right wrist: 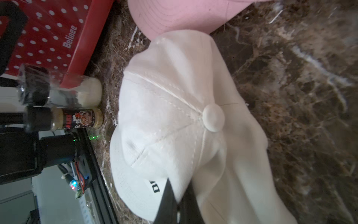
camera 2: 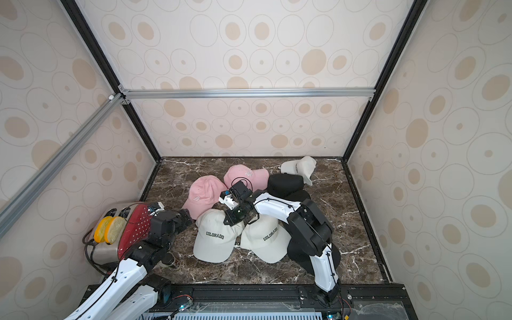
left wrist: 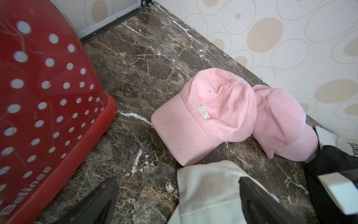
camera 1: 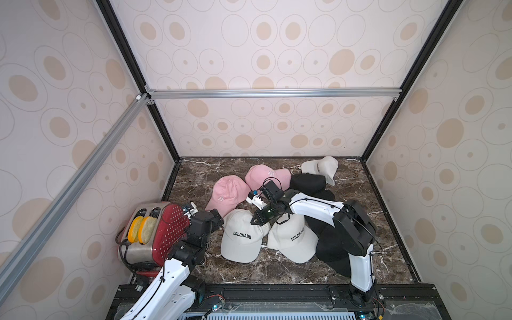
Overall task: Stack the baseball caps by color
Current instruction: Place the baseball cap at the center of the board.
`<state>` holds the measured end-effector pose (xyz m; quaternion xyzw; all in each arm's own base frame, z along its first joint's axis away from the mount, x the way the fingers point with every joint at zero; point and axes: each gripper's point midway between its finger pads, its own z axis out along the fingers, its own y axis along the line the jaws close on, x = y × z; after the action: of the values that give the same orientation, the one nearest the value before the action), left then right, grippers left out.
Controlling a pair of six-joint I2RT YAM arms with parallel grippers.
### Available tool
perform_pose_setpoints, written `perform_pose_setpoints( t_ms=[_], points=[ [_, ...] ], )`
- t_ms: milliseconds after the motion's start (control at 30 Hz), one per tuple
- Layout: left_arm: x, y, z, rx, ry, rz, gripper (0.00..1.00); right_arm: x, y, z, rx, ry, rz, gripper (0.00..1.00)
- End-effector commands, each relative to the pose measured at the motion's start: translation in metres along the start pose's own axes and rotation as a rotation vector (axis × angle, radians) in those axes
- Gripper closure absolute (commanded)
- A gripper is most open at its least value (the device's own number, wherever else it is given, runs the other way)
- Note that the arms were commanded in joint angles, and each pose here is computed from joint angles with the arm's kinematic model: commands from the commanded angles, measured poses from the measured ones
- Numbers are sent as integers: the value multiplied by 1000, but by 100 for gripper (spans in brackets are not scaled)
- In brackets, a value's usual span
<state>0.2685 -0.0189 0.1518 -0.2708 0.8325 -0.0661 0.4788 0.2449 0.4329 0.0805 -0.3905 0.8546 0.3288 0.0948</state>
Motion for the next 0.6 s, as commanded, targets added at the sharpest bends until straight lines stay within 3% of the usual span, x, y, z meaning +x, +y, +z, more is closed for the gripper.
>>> perform_pose_setpoints(
  t_ms=[0,233,567],
  points=[
    [-3,-8,-2,46,-1,18,1,-1,-19,1,87,43,-53,100],
    [1,-7,-1,53,-4,18,1,-7,-33,12,93,111,-126,98],
    [7,-13,5,69,29,45,1,-36,-52,9,181,17,-37,96]
  ],
)
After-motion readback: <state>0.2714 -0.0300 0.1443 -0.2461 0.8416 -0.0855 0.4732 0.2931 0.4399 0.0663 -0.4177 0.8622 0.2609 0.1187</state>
